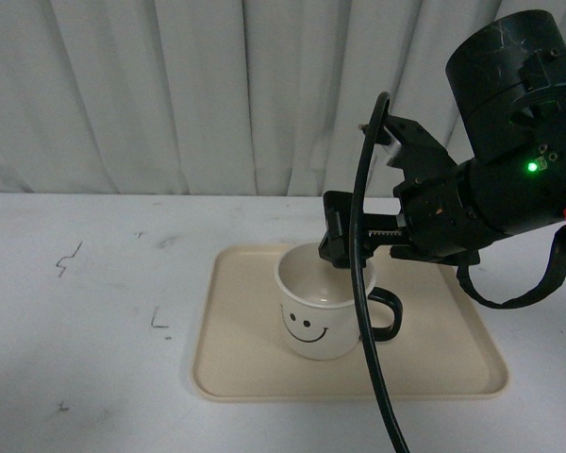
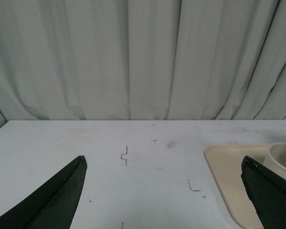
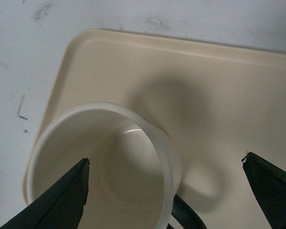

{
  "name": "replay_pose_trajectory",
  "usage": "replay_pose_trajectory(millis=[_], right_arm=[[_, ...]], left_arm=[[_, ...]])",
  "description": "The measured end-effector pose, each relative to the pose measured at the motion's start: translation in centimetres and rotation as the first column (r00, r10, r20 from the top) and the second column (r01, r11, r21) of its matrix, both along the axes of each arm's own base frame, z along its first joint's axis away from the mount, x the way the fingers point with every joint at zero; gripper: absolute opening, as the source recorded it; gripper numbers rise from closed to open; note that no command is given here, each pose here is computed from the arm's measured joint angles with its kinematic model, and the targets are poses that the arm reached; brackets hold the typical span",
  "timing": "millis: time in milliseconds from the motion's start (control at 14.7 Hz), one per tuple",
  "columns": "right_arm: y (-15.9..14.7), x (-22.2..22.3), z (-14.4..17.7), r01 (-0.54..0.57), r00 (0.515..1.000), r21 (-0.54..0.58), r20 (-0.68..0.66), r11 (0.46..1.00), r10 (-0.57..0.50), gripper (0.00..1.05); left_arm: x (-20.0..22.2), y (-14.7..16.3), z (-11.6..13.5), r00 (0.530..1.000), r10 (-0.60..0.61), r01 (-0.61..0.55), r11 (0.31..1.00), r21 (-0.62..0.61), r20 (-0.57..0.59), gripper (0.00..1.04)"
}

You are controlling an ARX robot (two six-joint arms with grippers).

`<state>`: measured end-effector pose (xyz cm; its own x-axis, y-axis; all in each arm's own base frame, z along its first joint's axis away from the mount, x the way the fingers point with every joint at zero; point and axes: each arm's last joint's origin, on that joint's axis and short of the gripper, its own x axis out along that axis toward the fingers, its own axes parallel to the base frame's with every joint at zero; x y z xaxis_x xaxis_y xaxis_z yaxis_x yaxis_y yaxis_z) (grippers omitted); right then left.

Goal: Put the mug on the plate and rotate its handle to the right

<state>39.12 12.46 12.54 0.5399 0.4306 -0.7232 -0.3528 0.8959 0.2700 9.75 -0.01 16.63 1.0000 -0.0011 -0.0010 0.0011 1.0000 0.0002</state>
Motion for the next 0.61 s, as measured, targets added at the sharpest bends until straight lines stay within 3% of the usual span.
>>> replay_pose_trajectory(millis=[136, 204, 407, 543, 611], right_arm=[[0.2, 0.2, -0.8, 0.001, 1.000, -0.037, -0.025, 0.999, -0.002, 0.96], [0.2, 0.4, -1.3, -0.006, 0.999, -0.051, -0.035, 0.999, 0.004, 0.86], [0.3, 1.0, -2.1, -0.037, 0.998, -0.087, -0.048, 0.995, 0.033, 0.51], [-0.8, 0.9, -1.5, -0.145, 0.989, -0.180, -0.027, 0.973, 0.142, 0.03], [-1.0, 0.6, -1.0, -0.175, 0.984, -0.199, -0.012, 0.964, 0.176, 0.03]], left_arm=[[0.0, 0.0, 0.0, 1.000, 0.000, 0.000, 1.000, 0.000, 0.000, 0.98], [0.0, 0.0, 0.0, 1.000, 0.000, 0.000, 1.000, 0.000, 0.000, 0.98], [0.0, 0.0, 0.0, 1.000, 0.000, 0.000, 1.000, 0.000, 0.000, 0.98], [0.0, 0.0, 0.0, 1.000, 0.000, 0.000, 1.000, 0.000, 0.000, 0.98], [0.0, 0.0, 0.0, 1.000, 0.000, 0.000, 1.000, 0.000, 0.000, 0.98]])
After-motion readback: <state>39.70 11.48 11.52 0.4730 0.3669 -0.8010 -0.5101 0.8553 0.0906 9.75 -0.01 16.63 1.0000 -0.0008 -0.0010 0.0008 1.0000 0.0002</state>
